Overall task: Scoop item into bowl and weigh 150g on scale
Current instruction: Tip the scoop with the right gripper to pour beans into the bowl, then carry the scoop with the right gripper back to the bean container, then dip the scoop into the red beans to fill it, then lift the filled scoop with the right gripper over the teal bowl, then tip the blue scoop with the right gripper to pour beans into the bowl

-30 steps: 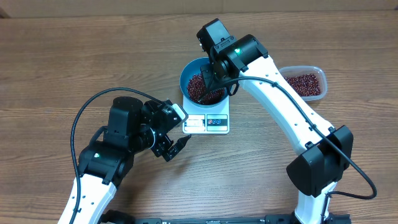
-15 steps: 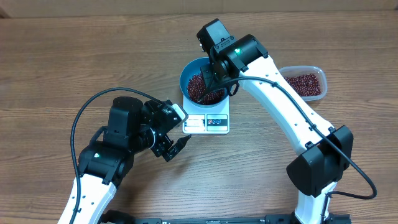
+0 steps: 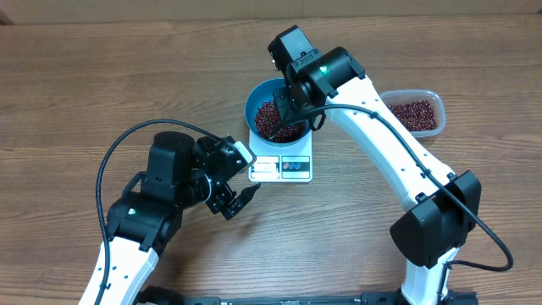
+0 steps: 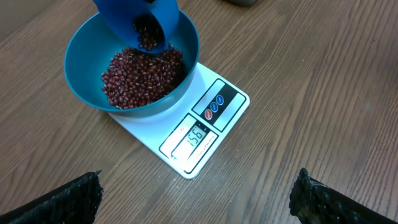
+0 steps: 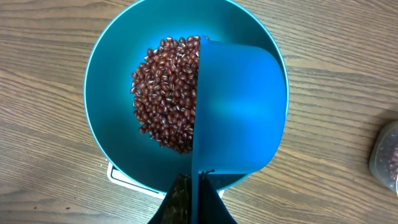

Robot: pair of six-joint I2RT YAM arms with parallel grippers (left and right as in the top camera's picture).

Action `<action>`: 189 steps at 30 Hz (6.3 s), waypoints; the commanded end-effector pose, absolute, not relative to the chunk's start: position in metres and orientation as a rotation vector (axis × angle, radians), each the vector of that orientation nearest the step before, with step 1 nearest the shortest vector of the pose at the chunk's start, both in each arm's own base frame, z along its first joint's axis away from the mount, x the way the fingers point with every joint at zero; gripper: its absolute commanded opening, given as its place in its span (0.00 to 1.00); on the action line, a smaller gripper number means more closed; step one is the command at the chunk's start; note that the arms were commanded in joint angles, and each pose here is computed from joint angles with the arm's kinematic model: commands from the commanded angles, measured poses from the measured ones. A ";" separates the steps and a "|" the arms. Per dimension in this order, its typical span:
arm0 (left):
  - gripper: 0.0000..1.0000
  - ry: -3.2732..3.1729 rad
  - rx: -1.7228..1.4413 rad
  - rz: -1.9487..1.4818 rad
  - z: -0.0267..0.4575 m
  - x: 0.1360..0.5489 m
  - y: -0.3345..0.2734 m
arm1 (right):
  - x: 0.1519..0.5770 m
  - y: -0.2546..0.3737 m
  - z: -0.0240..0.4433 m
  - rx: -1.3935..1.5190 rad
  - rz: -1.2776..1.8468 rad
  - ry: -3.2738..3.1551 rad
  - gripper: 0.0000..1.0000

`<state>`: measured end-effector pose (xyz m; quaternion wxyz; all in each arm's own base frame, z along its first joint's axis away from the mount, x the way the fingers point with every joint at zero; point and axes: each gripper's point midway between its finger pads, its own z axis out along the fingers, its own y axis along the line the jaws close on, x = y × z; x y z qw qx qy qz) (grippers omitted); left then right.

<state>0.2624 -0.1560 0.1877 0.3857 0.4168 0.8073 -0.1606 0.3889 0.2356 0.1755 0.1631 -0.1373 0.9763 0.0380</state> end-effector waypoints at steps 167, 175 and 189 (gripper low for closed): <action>0.99 2.058 1.055 -0.427 0.187 0.262 -0.156 | 0.370 0.242 0.224 -0.509 0.402 2.620 0.04; 1.00 2.058 1.055 -0.428 0.187 0.262 -0.156 | 0.387 0.232 0.212 -0.377 0.195 2.602 0.04; 1.00 2.058 1.055 -0.428 0.187 0.262 -0.156 | 0.401 0.237 0.171 -0.323 0.135 2.670 0.04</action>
